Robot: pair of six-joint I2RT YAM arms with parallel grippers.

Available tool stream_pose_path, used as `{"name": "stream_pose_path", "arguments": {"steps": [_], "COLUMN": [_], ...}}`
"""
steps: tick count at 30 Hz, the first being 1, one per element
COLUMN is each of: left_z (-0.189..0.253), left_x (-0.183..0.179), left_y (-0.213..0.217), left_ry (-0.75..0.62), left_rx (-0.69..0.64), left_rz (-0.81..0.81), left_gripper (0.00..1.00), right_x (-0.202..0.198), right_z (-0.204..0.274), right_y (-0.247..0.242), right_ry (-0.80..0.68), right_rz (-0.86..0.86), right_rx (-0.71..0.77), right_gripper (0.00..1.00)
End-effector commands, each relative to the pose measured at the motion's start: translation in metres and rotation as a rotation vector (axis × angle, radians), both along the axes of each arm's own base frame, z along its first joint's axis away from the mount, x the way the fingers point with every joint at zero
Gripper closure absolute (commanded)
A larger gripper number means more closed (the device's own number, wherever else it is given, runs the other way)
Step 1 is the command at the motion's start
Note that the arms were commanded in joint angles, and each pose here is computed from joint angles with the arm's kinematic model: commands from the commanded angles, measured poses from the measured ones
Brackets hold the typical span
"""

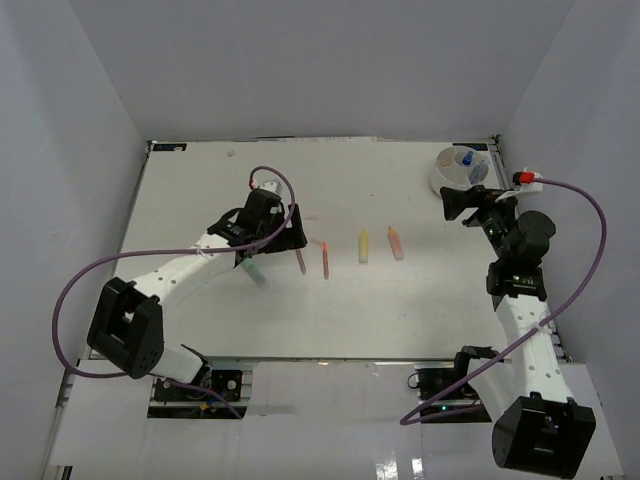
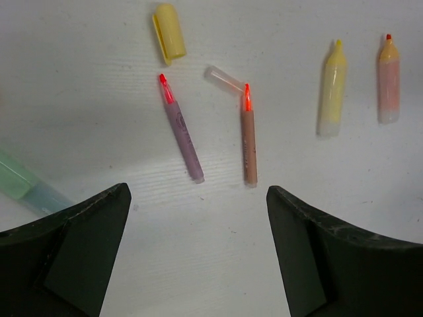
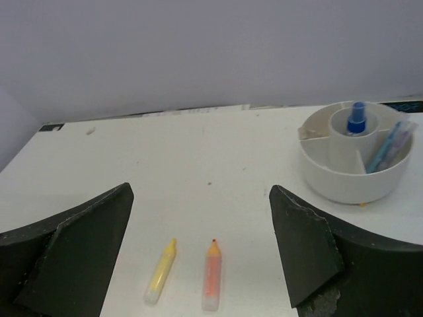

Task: Sort the stationery into containers
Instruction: Pick up the pen from the center of the board.

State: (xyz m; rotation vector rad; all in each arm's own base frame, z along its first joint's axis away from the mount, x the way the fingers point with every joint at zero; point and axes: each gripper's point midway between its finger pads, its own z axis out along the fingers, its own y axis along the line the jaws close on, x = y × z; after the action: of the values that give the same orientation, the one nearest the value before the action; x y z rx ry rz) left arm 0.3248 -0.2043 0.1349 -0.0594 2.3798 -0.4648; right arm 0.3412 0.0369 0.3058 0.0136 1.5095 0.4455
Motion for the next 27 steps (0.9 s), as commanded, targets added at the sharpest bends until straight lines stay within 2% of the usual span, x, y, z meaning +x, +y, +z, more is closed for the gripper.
{"name": "stream_pose_path", "arguments": {"steps": [1, 8, 16, 24, 27], "left_z": [-0.023, -0.055, -0.084, -0.097, -0.104], "left_x": [-0.016, -0.016, -0.005, 0.0, -0.001], "left_y": [-0.009, -0.021, -0.027, -0.028, -0.027], "left_ry": [0.086, 0.165, 0.22, 0.24, 0.256], "left_rx": [0.023, 0.139, 0.254, 0.283, 0.292], "left_rz": [0.049, 0.08, 0.099, 0.116, 0.12], "left_gripper": [0.05, 0.23, 0.36, 0.45, 0.53], "right_x": [-0.017, -0.027, -0.026, -0.025, -0.025], "right_z": [0.008, -0.015, -0.021, -0.027, -0.027], "right_y": [0.037, 0.058, 0.061, 0.063, 0.063], "right_ry": [-0.097, -0.075, -0.057, -0.038, -0.034], "right_rz": [0.165, 0.19, 0.172, 0.165, 0.165], "right_rx": [0.014, -0.043, -0.086, -0.116, -0.123], "right_gripper": [0.1, 0.1, 0.1, 0.1, 0.1]}}
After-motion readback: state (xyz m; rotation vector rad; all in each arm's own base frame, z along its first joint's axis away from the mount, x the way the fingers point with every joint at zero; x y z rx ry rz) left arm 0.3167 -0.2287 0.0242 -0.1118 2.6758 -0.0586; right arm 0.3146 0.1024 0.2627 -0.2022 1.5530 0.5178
